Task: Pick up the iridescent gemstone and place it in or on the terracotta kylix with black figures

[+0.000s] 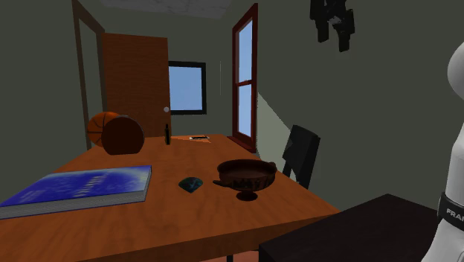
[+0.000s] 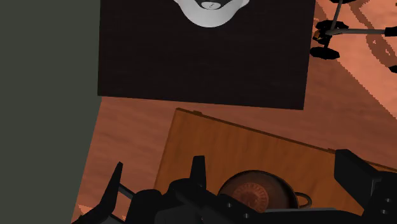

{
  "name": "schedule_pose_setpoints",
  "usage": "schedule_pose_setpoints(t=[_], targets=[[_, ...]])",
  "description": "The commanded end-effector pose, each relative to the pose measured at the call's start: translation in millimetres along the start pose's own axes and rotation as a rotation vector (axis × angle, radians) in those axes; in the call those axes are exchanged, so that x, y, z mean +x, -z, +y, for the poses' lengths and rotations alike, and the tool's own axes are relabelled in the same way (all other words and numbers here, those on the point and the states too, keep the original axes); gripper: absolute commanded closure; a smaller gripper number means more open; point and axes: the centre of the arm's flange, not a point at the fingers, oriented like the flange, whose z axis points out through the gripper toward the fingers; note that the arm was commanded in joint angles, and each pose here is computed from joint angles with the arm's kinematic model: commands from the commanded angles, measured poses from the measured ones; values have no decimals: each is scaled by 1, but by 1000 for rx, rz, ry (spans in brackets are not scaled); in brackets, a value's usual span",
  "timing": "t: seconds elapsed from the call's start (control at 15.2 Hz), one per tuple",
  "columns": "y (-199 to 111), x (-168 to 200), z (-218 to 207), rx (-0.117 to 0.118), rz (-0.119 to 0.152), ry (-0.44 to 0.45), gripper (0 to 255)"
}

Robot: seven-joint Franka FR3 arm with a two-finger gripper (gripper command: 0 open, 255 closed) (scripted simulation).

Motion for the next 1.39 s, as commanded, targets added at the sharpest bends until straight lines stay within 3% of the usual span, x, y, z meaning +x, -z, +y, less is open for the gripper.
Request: schedule_pose_setpoints(t=[0.0, 1.32], targets=[[0, 0, 0, 0, 0, 0, 0], [-139, 224, -85, 6, -108, -80, 0]])
